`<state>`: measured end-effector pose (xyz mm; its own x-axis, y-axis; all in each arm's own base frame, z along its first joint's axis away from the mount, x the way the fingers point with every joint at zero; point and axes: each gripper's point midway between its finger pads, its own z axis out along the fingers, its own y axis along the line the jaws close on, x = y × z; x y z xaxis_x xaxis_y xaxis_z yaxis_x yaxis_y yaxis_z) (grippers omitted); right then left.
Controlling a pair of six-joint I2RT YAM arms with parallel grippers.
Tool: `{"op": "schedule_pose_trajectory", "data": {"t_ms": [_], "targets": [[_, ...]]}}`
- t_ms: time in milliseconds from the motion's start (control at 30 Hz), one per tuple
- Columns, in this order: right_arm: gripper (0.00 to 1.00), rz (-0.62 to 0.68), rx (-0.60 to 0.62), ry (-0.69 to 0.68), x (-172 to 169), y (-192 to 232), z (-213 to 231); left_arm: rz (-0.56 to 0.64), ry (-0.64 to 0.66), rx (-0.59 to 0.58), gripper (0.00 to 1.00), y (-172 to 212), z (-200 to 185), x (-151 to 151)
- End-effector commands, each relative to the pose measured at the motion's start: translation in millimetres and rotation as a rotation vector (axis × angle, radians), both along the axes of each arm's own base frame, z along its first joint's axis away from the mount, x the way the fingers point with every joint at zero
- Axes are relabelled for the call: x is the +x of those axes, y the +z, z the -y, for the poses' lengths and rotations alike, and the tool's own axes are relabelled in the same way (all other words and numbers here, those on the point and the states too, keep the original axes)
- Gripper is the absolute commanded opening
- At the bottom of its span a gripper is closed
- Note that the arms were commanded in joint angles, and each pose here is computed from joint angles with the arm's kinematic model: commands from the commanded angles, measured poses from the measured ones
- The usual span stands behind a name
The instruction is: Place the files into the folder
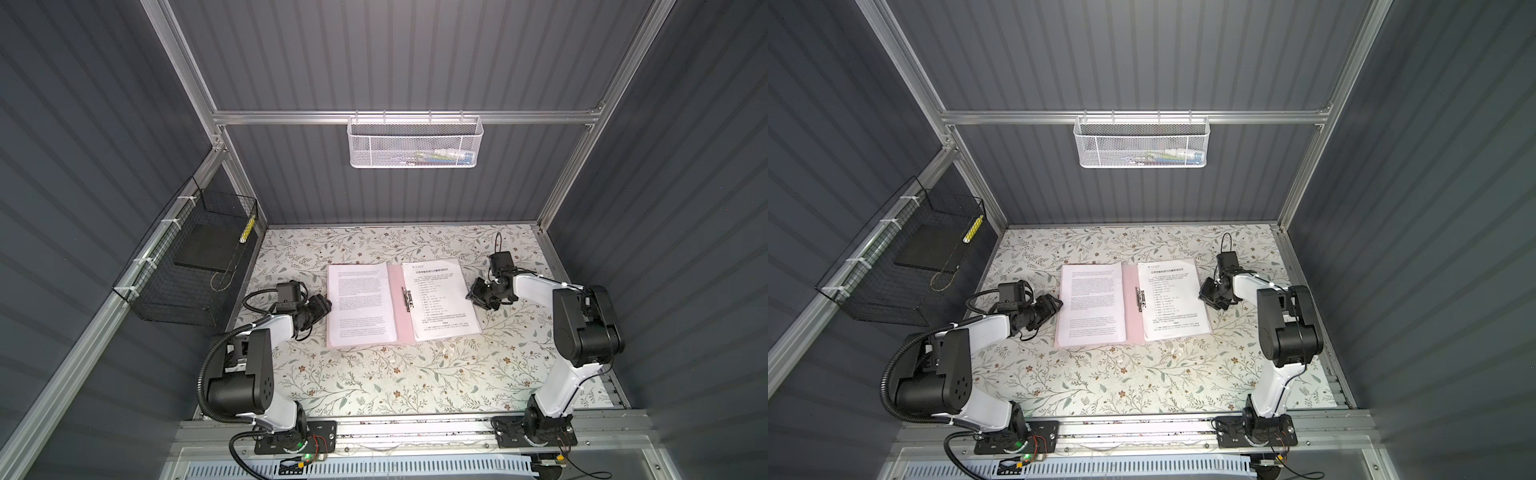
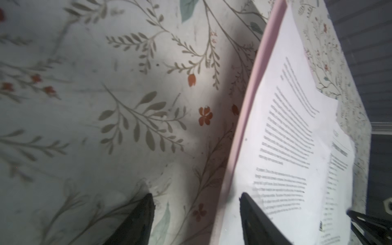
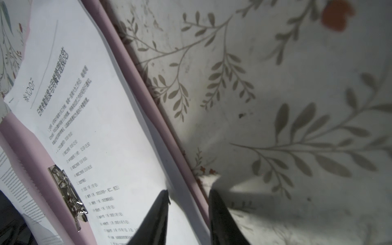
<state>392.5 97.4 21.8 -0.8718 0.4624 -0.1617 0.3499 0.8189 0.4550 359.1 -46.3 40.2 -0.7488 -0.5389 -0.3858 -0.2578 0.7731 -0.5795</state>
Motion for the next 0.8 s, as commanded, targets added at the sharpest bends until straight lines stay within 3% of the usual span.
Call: {"op": "schedule_pose_trajectory", "data": {"t_ms": [0, 300, 500, 767], "targets": [[0.35, -0.049, 0.020, 0.000, -7, -13, -3, -0.005, -0.034, -0.135, 0.66, -2, 16, -9], [0.34, -0.078, 0.072, 0.026, -13, -21, -12, 0.121, -0.103, -0.276, 0.62, 44, 35, 2], [0.34, -0.088, 0.077, 0.042, -18, -26, -17, 0.226, -0.169, -0.283, 0.64, 109, 42, -5], [0.33, -0.105, 0.089, 0.076, -21, -36, -31, 0.412, -0.248, -0.407, 0.67, 178, 68, -5]]}}
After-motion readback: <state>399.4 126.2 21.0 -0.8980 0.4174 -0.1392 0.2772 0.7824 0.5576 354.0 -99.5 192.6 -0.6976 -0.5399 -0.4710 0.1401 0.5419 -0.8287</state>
